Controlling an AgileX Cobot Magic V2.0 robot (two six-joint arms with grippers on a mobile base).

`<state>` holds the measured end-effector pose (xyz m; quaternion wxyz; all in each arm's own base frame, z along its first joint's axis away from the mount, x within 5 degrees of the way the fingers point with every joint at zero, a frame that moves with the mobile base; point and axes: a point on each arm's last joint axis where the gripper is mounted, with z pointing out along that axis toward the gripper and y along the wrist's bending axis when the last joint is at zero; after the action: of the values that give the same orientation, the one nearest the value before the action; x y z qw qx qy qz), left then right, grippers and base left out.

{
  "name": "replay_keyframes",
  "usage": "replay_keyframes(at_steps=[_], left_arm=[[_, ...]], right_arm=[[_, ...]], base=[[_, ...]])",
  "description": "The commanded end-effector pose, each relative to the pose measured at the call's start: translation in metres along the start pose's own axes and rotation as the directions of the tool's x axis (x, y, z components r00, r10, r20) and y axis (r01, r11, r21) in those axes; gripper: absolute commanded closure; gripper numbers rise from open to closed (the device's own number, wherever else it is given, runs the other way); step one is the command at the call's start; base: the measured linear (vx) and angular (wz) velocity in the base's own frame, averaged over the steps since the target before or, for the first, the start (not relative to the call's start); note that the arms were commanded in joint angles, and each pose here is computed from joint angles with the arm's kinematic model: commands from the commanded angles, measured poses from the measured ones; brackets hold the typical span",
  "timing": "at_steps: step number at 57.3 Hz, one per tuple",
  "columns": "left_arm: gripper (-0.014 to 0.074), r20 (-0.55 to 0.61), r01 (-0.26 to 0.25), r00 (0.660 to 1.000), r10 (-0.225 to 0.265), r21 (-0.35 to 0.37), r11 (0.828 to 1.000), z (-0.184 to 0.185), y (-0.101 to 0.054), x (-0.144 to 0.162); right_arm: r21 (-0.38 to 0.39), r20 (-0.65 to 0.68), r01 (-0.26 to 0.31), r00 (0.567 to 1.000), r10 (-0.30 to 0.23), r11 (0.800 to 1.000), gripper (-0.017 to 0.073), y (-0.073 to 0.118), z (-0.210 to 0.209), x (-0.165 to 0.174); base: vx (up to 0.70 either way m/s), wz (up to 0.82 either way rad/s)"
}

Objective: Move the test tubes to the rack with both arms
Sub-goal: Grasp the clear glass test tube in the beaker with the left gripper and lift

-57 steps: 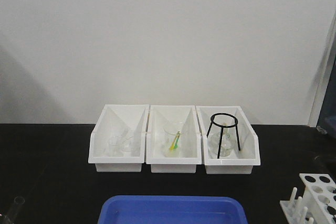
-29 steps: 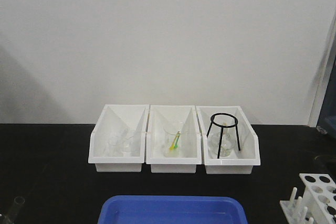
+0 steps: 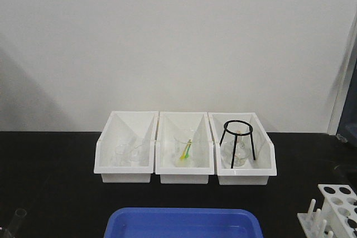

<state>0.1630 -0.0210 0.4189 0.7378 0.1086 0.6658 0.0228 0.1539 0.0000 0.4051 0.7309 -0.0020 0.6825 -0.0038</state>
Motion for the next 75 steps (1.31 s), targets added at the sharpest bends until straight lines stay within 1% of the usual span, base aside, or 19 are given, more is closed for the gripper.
replay_keyframes(at_steps=[1, 6, 8, 9, 15, 19, 23, 31, 36, 44, 52, 65, 75], left_arm=[[0.0008, 0.001, -0.079, 0.997, 0.079, 0.003, 0.997, -0.001, -0.002, 0.006], [0.0021, -0.086, -0.111, 0.990, 0.113, 0.031, 0.993, 0.000, -0.008, 0.035], [0.0029, -0.126, -0.118, 0.984, 0.123, 0.044, 0.992, 0.000, -0.010, 0.050], [0.0036, -0.159, -0.120, 0.979, 0.127, 0.055, 0.991, -0.001, -0.013, 0.063], [0.0067, -0.238, -0.130, 0.960, 0.146, 0.079, 0.988, -0.006, -0.021, 0.106], [0.0090, -0.248, -0.143, 0.956, 0.158, 0.077, 0.987, -0.011, -0.025, 0.132], [0.0106, -0.233, -0.149, 0.959, 0.159, 0.061, 0.987, -0.016, -0.028, 0.153], [0.0131, -0.184, -0.164, 0.969, 0.165, 0.022, 0.986, -0.023, -0.032, 0.182], [0.0140, -0.180, -0.169, 0.969, 0.169, 0.012, 0.985, -0.020, -0.033, 0.194], [0.0144, -0.172, -0.179, 0.969, 0.176, 0.000, 0.984, -0.008, -0.034, 0.204], [0.0144, -0.202, -0.134, 0.971, 0.131, -0.003, 0.991, 0.004, -0.036, 0.216], [0.0144, -0.185, -0.140, 0.973, 0.136, -0.012, 0.990, 0.027, -0.037, 0.220], [0.0144, -0.194, -0.142, 0.971, 0.137, -0.010, 0.990, 0.040, -0.037, 0.224]], right_arm=[[0.002, 0.116, 0.009, 0.993, -0.010, 1.000, -0.0096, -0.001, -0.002, -0.020], [0.002, 0.116, 0.009, 0.993, -0.010, 1.000, -0.0054, -0.001, -0.002, -0.020], [0.002, 0.115, 0.009, 0.993, -0.010, 1.000, -0.0039, -0.001, -0.002, -0.019], [0.003, 0.115, 0.010, 0.993, -0.010, 1.000, -0.0028, -0.001, -0.002, -0.019], [0.003, 0.115, 0.010, 0.993, -0.010, 1.000, 0.0024, -0.001, -0.002, -0.019], [0.003, 0.115, 0.010, 0.993, -0.010, 1.000, 0.0054, -0.001, -0.002, -0.019], [0.003, 0.115, 0.011, 0.993, -0.011, 1.000, 0.0077, -0.001, -0.002, -0.019], [0.003, 0.116, 0.014, 0.993, -0.015, 1.000, 0.0107, -0.001, -0.002, -0.020], [0.003, 0.124, 0.018, 0.992, -0.018, 1.000, 0.0110, -0.001, -0.002, -0.020], [0.003, 0.128, 0.018, 0.992, -0.018, 1.000, 0.0110, -0.001, -0.002, -0.021], [0.001, 0.161, 0.018, 0.987, -0.018, 1.000, 0.0110, 0.000, -0.003, -0.024], [-0.003, 0.226, 0.019, 0.974, -0.018, 1.000, 0.0110, 0.000, -0.004, -0.030], [-0.003, 0.228, 0.019, 0.974, -0.018, 1.000, 0.0110, 0.000, -0.004, -0.030]], base=[[0.00, 0.00], [0.00, 0.00], [0.00, 0.00], [0.00, 0.00], [0.00, 0.00], [0.00, 0.00], [0.00, 0.00], [0.00, 0.00], [0.00, 0.00], [0.00, 0.00], [0.00, 0.00], [0.00, 0.00], [0.00, 0.00]])
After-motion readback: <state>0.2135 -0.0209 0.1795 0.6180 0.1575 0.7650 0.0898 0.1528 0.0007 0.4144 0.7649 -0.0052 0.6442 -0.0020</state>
